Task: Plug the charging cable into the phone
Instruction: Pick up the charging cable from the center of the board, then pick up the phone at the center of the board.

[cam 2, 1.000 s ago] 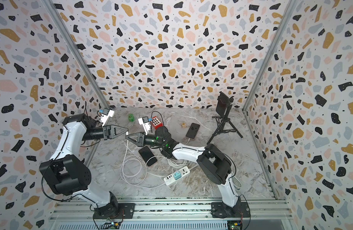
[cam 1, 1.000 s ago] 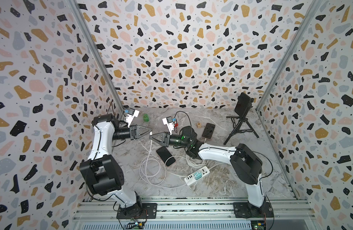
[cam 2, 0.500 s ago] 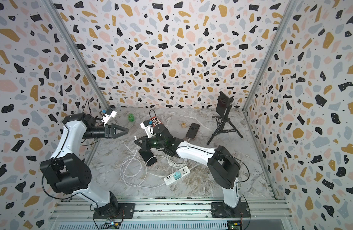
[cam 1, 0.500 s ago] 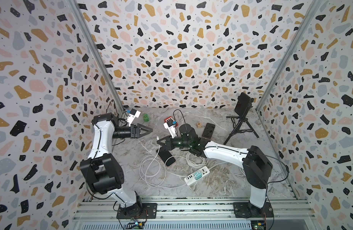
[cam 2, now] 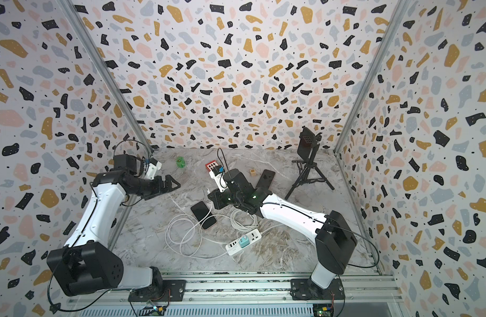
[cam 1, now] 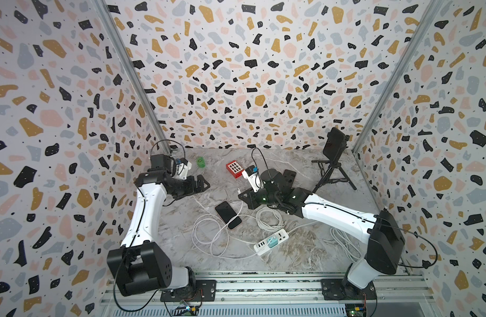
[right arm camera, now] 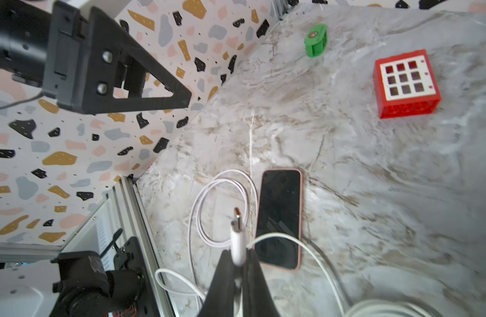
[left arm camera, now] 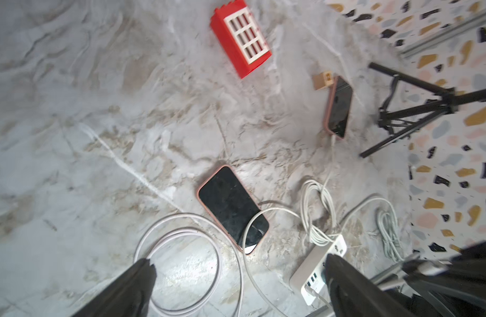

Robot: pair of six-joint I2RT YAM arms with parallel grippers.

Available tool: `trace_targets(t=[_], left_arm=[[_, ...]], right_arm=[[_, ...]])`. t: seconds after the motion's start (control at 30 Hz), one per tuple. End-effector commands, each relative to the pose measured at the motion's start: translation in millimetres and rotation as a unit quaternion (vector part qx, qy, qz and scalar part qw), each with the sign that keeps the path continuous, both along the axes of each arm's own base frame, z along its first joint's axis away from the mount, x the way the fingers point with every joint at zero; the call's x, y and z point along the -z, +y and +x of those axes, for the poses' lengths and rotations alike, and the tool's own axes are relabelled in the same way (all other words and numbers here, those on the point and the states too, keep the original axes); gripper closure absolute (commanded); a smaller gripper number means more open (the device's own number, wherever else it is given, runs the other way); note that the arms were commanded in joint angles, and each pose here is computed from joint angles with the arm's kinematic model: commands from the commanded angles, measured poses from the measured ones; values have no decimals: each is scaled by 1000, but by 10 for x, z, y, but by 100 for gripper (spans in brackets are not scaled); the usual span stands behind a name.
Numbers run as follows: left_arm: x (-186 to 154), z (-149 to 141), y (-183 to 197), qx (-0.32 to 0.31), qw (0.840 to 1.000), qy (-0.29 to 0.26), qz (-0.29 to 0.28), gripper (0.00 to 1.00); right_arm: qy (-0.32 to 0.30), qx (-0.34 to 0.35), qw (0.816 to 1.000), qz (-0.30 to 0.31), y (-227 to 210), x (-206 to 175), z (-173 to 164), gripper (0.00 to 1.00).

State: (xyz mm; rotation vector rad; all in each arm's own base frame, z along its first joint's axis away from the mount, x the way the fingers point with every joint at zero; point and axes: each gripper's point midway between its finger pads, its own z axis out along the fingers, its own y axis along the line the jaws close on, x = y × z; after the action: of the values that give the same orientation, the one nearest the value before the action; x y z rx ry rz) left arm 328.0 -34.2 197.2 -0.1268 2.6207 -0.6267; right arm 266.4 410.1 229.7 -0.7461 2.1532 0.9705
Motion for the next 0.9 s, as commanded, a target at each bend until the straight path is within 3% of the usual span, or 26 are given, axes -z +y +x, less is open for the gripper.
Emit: trace_targets(t=[0.0,0.33,0.87], left_arm=[[229,41,95,-86,994,26,62,0],[865,-125,-293,-141,978,121,93,0],[1505,-201,-853,-139,949,260,110,0]], right_arm=[[-17,22,999,-40,-298,7,-5,100],[-8,43,997,-61,-431,114,-9,100],[1,60,995,-78,-469,248,32,100]])
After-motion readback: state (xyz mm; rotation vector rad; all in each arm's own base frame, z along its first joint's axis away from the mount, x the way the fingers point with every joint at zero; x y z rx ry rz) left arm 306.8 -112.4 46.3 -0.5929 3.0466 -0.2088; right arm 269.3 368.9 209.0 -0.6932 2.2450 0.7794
